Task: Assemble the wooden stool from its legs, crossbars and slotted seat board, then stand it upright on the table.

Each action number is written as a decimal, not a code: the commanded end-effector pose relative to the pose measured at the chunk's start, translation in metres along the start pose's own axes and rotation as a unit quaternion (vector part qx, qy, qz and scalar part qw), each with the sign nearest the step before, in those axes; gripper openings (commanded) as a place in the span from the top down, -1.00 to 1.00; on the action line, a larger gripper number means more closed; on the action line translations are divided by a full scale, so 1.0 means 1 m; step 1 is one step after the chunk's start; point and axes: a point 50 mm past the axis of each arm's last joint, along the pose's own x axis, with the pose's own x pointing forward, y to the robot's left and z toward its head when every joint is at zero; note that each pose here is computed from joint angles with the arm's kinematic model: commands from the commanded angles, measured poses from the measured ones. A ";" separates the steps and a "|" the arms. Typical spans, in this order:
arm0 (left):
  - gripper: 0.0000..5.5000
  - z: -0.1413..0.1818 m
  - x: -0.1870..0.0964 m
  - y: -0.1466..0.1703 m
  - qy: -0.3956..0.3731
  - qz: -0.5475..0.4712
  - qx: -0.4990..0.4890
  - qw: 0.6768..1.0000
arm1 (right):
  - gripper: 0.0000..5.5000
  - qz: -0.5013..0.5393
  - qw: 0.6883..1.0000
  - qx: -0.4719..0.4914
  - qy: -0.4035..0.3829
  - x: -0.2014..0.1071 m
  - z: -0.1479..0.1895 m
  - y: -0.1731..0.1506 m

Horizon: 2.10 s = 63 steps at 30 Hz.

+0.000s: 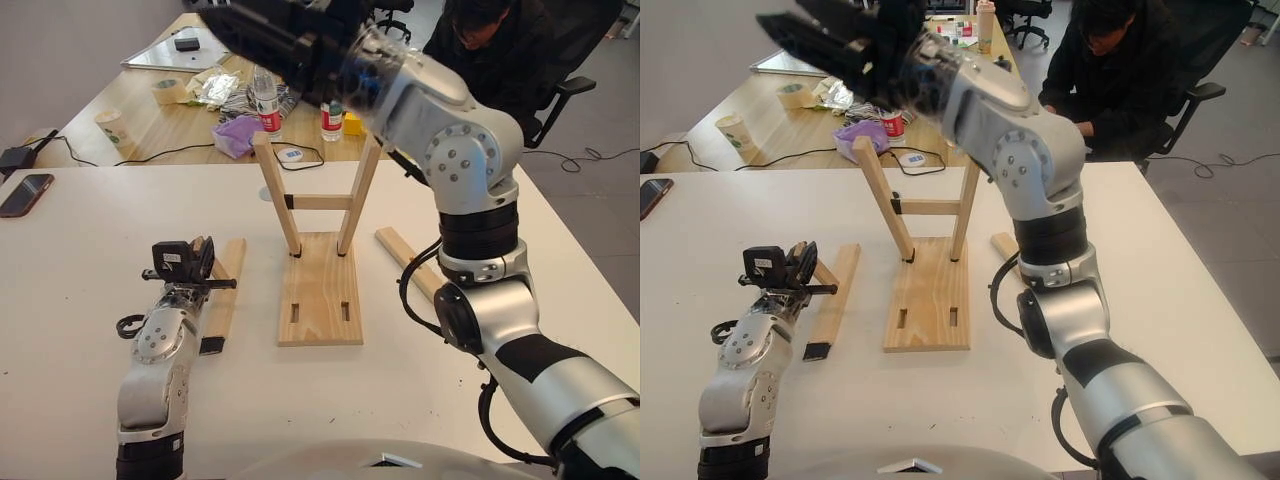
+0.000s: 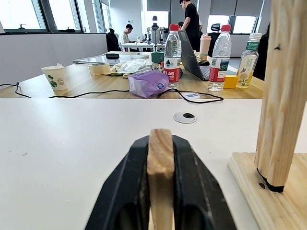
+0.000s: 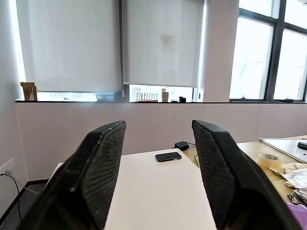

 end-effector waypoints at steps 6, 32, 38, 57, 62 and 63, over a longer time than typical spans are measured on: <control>0.86 -0.068 -0.021 0.012 0.167 0.031 -0.007 0.985 | 0.67 0.026 0.999 0.031 0.029 -0.001 -0.021 0.013; 0.42 -0.064 -0.015 -0.002 0.205 -0.055 0.035 0.977 | 1.00 0.015 0.999 0.034 0.033 -0.001 -0.026 0.014; 0.42 -0.065 -0.013 -0.005 0.205 -0.049 0.037 0.977 | 1.00 0.019 0.998 0.032 0.042 -0.001 -0.030 0.016; 0.42 0.105 0.009 0.030 -0.114 -0.045 0.004 0.992 | 1.00 -0.003 0.999 0.025 0.048 -0.015 -0.036 0.016; 0.42 0.136 0.029 0.037 -0.152 -0.035 -0.071 0.985 | 1.00 -0.008 0.999 0.026 0.046 -0.014 -0.038 0.015; 0.35 0.135 0.033 0.037 -0.147 -0.034 -0.076 0.986 | 1.00 -0.008 0.999 0.026 0.046 -0.014 -0.039 0.015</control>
